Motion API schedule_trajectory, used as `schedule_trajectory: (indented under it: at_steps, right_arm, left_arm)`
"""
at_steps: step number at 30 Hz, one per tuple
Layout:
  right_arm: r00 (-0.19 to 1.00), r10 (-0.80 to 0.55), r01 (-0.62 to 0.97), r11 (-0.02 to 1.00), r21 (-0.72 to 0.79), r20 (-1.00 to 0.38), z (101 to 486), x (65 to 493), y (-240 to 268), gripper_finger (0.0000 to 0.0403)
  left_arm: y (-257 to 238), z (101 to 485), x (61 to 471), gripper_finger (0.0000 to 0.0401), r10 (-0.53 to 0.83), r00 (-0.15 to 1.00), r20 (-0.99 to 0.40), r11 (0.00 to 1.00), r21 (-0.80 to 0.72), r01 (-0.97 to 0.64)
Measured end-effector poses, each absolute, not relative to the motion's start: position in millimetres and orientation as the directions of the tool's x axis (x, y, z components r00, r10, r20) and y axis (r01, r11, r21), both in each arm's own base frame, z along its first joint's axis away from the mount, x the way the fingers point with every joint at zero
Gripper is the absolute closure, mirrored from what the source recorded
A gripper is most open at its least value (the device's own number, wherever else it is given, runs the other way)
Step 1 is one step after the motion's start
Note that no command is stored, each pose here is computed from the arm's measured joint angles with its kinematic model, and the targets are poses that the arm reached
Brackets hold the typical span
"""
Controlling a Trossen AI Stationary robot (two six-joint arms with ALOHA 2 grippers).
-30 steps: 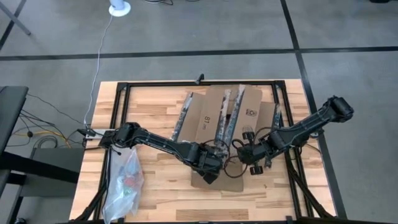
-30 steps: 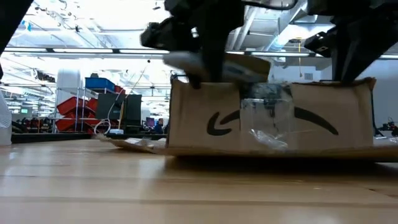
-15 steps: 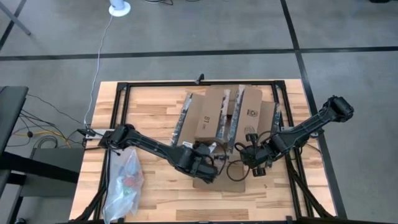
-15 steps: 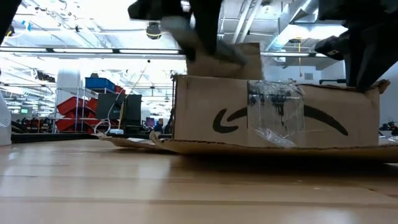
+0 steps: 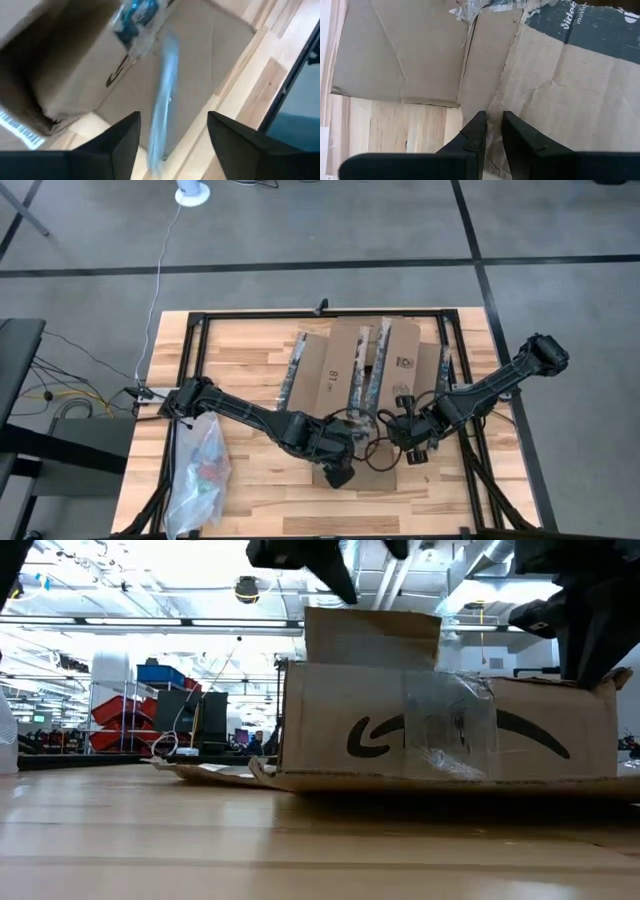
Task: Unpack boxes
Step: Break down the box until it is fully flat
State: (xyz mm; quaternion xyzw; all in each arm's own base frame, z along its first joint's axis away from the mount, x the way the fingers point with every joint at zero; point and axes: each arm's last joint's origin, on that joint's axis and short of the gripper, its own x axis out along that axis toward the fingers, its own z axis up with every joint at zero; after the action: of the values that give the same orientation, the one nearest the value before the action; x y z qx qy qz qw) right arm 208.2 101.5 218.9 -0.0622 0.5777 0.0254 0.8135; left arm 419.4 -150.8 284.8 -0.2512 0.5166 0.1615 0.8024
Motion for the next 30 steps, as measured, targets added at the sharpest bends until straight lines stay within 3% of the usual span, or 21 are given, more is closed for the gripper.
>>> schedule_trajectory:
  at_steps: [5, 10, 14, 18, 23, 30]
  right_arm:
    - [0.335, -0.026, -0.115, 0.991, -0.068, -0.942, 221, 208, 102, 0.0355]
    - [0.341, -0.023, -0.141, 0.987, -0.075, -0.94, 223, 209, 102, 0.0355]
    - [0.331, -0.015, -0.162, 0.984, -0.072, -0.943, 236, 202, 102, 0.0355]
    - [0.426, 0.032, -0.164, 0.985, -0.042, -0.904, 265, 200, 103, 0.0355]
    - [0.511, 0.059, -0.133, 0.991, -0.011, -0.858, 281, 201, 97, 0.0355]
    - [0.491, 0.034, -0.077, 0.997, -0.004, -0.87, 280, 201, 91, 0.0355]
  left_arm:
    - [-151, 284, 416, 0.0192, 0.005, 0.384, -0.923, 0.836, -0.207, -0.509]
    - [-154, 285, 420, 0.0207, -0.011, 0.423, -0.906, 0.856, -0.228, -0.465]
    - [-167, 283, 410, 0.0207, -0.042, 0.371, -0.928, 0.868, -0.218, -0.445]
    - [-176, 283, 399, 0.0208, 0.003, 0.335, -0.942, 0.879, -0.157, -0.45]
    - [-167, 287, 411, 0.0208, 0.075, 0.436, -0.897, 0.876, -0.149, -0.458]
    - [-138, 289, 428, 0.0207, 0.1, 0.487, -0.868, 0.95, -0.063, -0.307]
